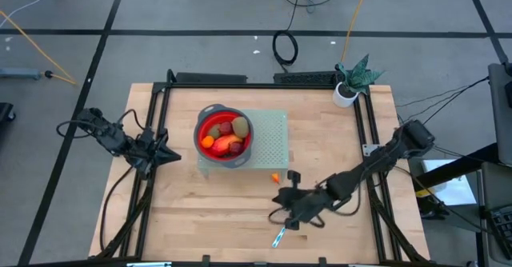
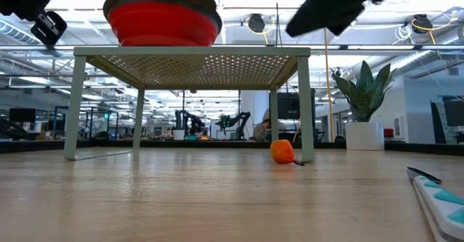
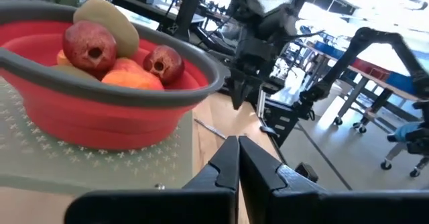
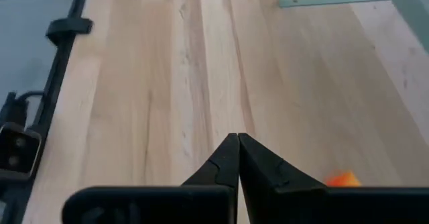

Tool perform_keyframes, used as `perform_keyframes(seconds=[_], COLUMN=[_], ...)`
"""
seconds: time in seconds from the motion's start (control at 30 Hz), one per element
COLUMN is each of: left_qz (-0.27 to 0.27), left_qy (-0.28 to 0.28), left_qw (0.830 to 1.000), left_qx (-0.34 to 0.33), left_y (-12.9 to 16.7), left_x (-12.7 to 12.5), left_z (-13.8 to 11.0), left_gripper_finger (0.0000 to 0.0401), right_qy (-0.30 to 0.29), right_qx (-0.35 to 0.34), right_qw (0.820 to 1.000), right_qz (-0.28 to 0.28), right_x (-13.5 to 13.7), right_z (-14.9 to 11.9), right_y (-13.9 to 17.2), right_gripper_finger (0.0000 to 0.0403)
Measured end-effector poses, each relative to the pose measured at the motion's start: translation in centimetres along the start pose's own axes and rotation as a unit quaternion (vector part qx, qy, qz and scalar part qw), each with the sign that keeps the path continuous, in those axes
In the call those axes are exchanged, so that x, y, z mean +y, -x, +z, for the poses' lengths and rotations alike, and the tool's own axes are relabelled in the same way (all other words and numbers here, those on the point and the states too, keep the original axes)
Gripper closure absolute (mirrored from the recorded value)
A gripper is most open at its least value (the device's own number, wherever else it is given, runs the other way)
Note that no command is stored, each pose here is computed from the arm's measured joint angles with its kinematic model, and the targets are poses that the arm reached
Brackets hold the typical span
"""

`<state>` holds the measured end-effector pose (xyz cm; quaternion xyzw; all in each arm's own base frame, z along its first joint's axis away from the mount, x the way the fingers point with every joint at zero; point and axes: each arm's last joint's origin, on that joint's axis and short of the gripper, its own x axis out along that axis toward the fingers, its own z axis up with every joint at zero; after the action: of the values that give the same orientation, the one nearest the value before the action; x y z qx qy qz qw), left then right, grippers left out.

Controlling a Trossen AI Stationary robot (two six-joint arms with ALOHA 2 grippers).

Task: Pick & Place Fruit
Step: Put the orange pear into the red strainer bowl on the shelf

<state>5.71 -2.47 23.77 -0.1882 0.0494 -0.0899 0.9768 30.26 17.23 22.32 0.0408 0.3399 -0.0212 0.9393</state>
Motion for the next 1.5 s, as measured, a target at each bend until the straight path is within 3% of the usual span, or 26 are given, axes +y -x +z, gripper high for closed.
perform_keyframes(seconds=[0.27,0.53,0.73,1.17,1.5], left_qz=[-0.02,-0.042,-0.042,-0.043,-0.044], left_qy=[-0.001,-0.013,-0.013,-0.001,-0.035], left_qw=[1.0,0.999,0.999,0.999,0.998], left_qx=[0.019,0.03,0.03,0.03,0.028], left_y=[0.0,0.0,0.0,0.0,0.0], left_x=[-0.1,-0.2,-0.2,-0.2,-0.2], left_z=[-0.2,-0.3,-0.3,-0.3,-0.3], left_gripper_finger=[0.039,0.0396,0.0392,0.0396,0.0385], right_qy=[-0.004,-0.107,-0.178,-0.207,-0.301], right_qx=[0.052,0.054,0.05,0.033,0.011], right_qw=[0.995,0.987,0.971,0.968,0.947], right_qz=[-0.083,-0.103,-0.152,-0.14,-0.111], right_x=[3.1,4.2,4.8,5.0,4.8], right_z=[1.9,1.2,-0.3,0.0,0.6], right_y=[-2.4,-3.3,-2.5,-2.7,-3.4], right_gripper_finger=[0.0403,0.0403,0.0403,0.0403,0.0403])
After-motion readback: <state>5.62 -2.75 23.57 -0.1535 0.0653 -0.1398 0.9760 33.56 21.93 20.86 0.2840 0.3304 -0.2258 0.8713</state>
